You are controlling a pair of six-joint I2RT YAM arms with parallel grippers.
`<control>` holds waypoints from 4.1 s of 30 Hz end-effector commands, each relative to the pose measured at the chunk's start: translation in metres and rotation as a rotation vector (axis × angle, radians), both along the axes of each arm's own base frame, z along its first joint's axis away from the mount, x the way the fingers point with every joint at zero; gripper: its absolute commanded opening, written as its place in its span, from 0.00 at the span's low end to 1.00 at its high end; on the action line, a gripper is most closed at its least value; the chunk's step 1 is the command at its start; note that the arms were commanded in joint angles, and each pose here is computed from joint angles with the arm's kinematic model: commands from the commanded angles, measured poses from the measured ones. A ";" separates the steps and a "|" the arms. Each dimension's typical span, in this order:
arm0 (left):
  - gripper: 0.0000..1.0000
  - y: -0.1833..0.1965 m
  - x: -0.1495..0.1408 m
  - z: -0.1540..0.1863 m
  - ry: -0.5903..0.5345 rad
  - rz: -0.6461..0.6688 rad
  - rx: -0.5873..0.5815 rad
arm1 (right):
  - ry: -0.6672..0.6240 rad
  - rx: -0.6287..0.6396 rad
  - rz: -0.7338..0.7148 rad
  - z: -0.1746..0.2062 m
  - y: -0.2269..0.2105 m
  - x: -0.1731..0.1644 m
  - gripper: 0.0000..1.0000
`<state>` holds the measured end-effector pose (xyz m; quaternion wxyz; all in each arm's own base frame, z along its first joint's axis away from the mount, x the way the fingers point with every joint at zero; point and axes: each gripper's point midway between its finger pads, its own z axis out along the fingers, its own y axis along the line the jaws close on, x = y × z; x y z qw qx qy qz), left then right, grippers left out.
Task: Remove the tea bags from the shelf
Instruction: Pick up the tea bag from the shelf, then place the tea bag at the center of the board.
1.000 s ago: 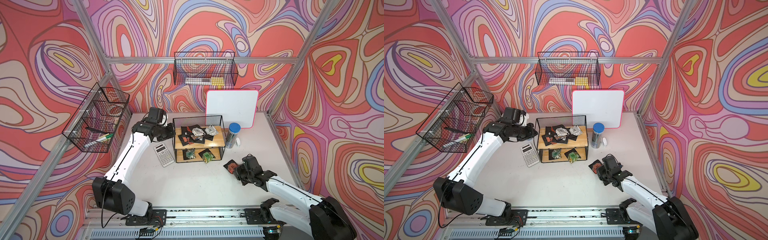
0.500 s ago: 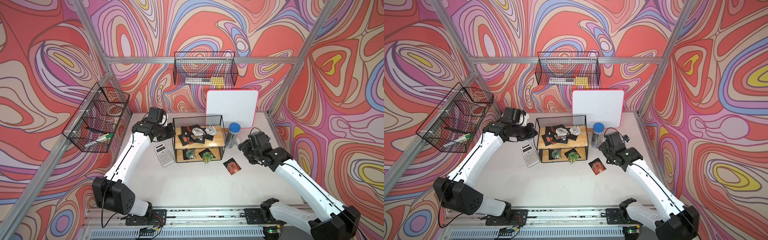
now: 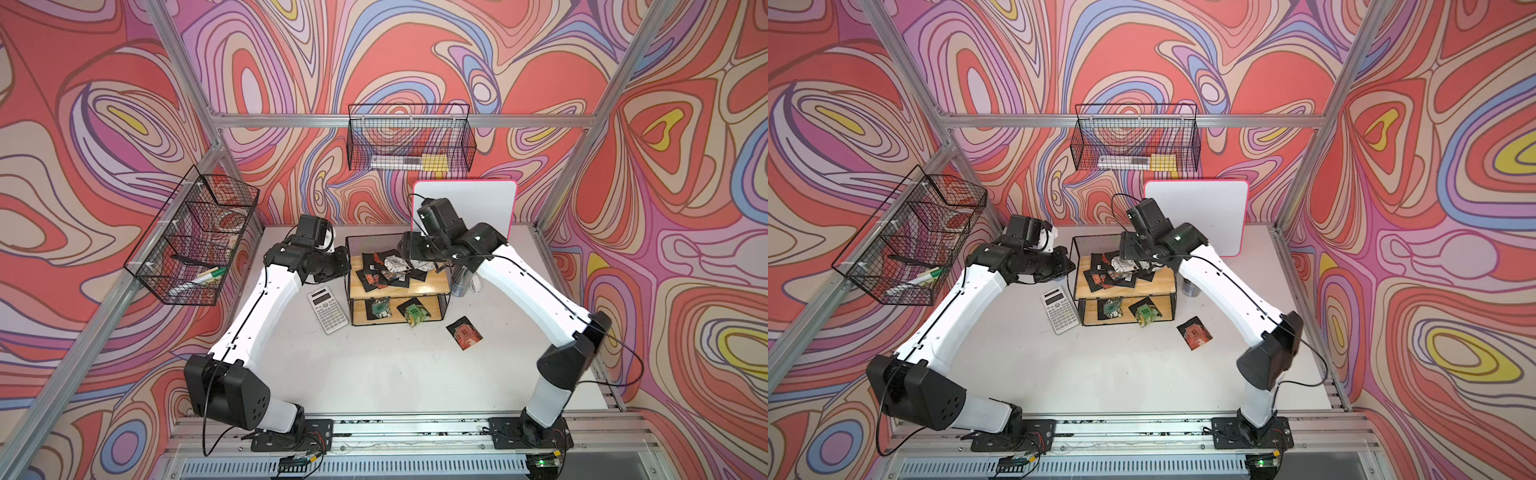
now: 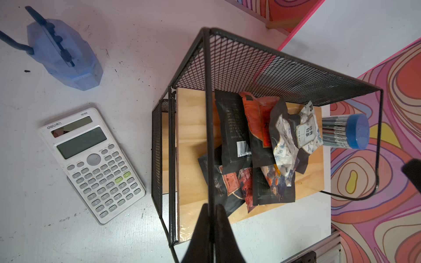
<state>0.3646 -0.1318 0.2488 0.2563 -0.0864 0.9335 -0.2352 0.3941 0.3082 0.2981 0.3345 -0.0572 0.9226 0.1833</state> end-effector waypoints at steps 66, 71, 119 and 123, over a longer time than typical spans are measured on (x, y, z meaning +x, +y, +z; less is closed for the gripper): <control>0.00 0.003 0.010 -0.003 0.002 0.019 0.016 | -0.051 0.017 0.066 0.010 0.022 0.026 0.07; 0.00 0.003 0.011 -0.004 0.004 0.019 0.015 | -0.130 0.081 0.006 0.046 0.001 0.011 0.05; 0.00 0.001 0.015 -0.003 0.004 0.023 0.007 | 0.420 0.153 -0.909 -0.210 -0.218 -0.142 0.47; 0.00 0.002 0.016 -0.002 0.000 0.023 0.012 | 0.319 0.100 -0.891 -0.172 -0.228 -0.131 0.55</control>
